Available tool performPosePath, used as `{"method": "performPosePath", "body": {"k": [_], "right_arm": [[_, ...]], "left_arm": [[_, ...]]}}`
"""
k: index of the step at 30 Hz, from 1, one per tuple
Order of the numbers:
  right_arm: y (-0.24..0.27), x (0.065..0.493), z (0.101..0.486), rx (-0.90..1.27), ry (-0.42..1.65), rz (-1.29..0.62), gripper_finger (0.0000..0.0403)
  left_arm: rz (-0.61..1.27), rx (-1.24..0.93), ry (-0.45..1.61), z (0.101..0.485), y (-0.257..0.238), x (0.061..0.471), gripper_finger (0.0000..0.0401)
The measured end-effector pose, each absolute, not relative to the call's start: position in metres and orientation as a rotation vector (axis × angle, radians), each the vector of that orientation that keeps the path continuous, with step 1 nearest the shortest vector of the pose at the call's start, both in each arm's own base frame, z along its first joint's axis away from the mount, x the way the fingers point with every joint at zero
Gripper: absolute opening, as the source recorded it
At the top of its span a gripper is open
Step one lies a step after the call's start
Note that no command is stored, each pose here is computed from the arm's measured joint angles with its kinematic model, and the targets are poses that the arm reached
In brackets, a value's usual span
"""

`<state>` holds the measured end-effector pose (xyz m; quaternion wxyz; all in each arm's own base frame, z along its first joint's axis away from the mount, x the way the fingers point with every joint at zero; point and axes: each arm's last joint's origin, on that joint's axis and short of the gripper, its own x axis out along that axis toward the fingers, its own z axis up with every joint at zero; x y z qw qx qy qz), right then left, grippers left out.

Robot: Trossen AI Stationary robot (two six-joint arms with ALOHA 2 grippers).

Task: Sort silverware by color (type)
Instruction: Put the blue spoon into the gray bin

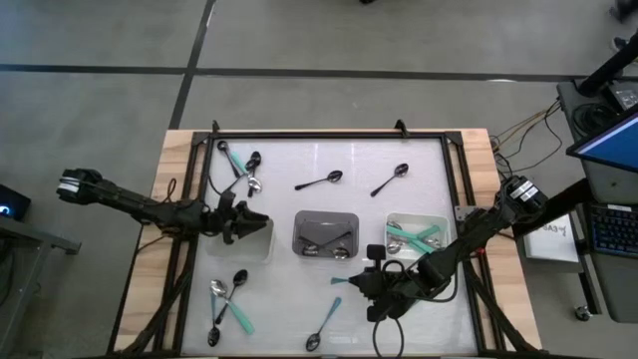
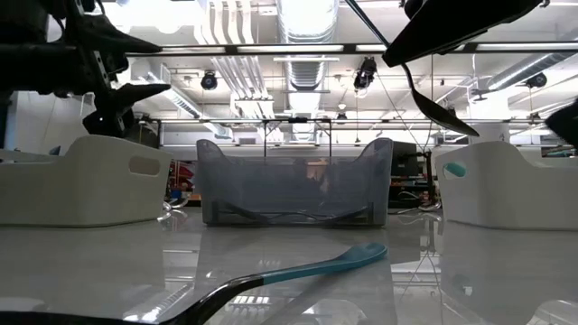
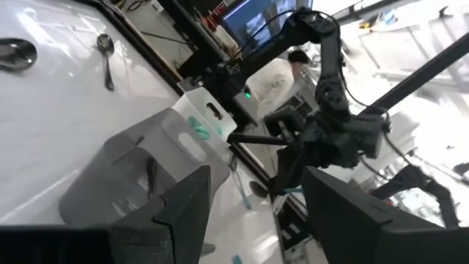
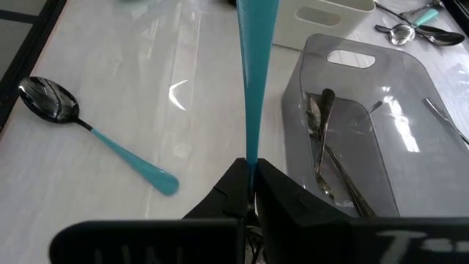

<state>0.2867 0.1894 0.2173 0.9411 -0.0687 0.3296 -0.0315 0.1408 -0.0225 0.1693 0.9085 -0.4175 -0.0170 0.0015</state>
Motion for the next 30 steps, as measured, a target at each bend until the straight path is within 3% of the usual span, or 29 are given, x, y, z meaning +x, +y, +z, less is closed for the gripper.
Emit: {"method": "performPosePath", "body": {"k": [11, 23, 30], "right_arm": [[0.183, 0.302, 0.228, -0.082, 0.555, -0.075, 0.0009], [0.117, 0.331, 0.234, -0.021, 0.422, -0.532, 0.0009], [0.088, 0.346, 0.233, 0.027, 0.374, -0.628, 0.0009]], "left_arm": [[-0.022, -0.674, -0.038, 0.219, -0.033, 0.173, 0.0198], [0.2, -0.447, 0.082, 0.23, -0.057, 0.221, 0.0198], [0.41, -0.353, 0.03, 0.23, -0.06, 0.244, 0.0198]]}}
